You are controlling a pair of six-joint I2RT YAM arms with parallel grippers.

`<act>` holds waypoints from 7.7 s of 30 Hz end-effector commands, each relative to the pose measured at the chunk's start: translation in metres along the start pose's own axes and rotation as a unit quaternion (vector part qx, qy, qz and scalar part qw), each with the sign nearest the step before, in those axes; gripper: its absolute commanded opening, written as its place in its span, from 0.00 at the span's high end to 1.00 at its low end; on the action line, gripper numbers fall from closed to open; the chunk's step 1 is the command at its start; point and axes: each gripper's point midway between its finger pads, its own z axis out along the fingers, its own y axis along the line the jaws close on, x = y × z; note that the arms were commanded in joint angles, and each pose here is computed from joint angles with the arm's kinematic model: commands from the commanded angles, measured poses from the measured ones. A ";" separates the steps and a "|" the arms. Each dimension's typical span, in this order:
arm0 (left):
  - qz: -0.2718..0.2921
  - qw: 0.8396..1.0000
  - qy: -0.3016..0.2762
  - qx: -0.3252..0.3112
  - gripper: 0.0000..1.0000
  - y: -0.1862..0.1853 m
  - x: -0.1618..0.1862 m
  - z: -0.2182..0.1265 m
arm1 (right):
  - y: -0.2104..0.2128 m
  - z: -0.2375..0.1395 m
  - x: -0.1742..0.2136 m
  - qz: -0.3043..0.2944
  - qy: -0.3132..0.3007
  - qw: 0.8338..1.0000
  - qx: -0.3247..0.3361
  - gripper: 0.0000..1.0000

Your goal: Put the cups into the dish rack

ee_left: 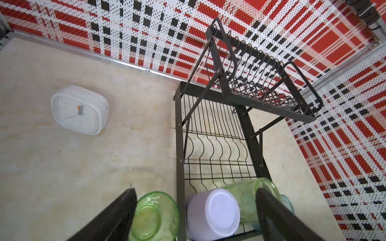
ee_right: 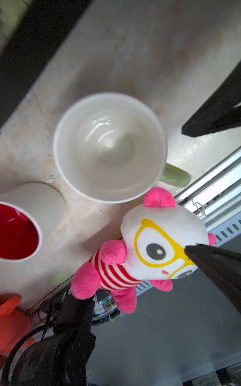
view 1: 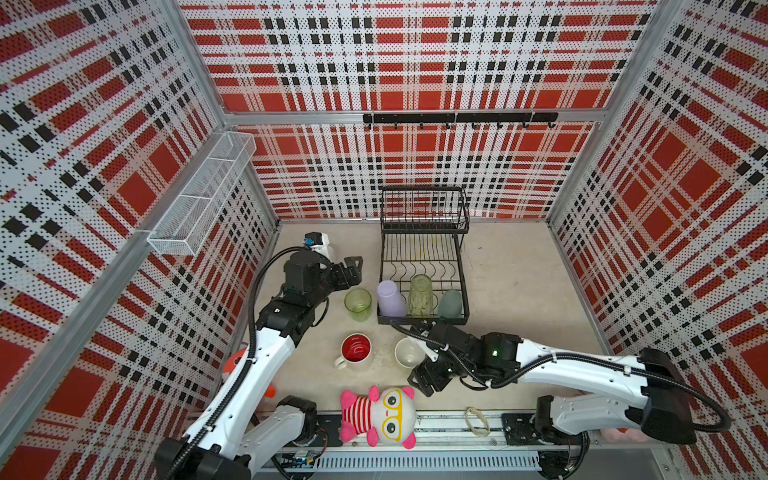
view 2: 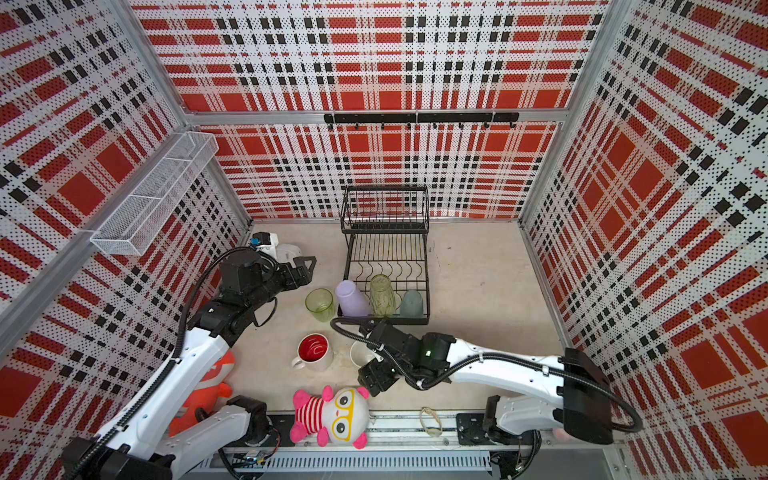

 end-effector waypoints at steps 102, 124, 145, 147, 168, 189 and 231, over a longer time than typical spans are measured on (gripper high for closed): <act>0.641 0.650 -0.005 0.408 0.13 -0.139 0.250 -0.068 | -0.095 -0.026 0.007 -0.409 -0.022 0.912 0.004 1.00; 0.665 0.633 0.056 0.393 0.17 -0.143 0.265 -0.047 | -0.093 -0.083 -0.019 -0.367 -0.149 0.918 0.013 0.17; 0.620 0.658 0.223 0.364 0.37 -0.168 0.307 -0.019 | -0.235 -0.151 -0.045 0.449 -0.265 0.852 0.034 0.00; 0.620 0.657 0.225 0.364 0.39 -0.167 0.308 -0.018 | -0.239 -0.148 -0.035 0.478 -0.248 0.841 0.049 0.00; 0.628 0.643 0.253 0.359 0.69 -0.156 0.321 -0.006 | -0.200 -0.075 0.039 0.622 -0.085 0.777 -0.053 0.04; 0.615 0.692 0.070 0.373 1.00 -0.266 0.270 -0.008 | -0.190 -0.107 0.015 0.730 -0.156 0.663 -0.064 0.09; 0.548 0.731 -0.338 0.225 1.00 -0.348 0.173 -0.006 | -0.171 -0.223 -0.047 0.606 -0.234 0.760 -0.010 0.60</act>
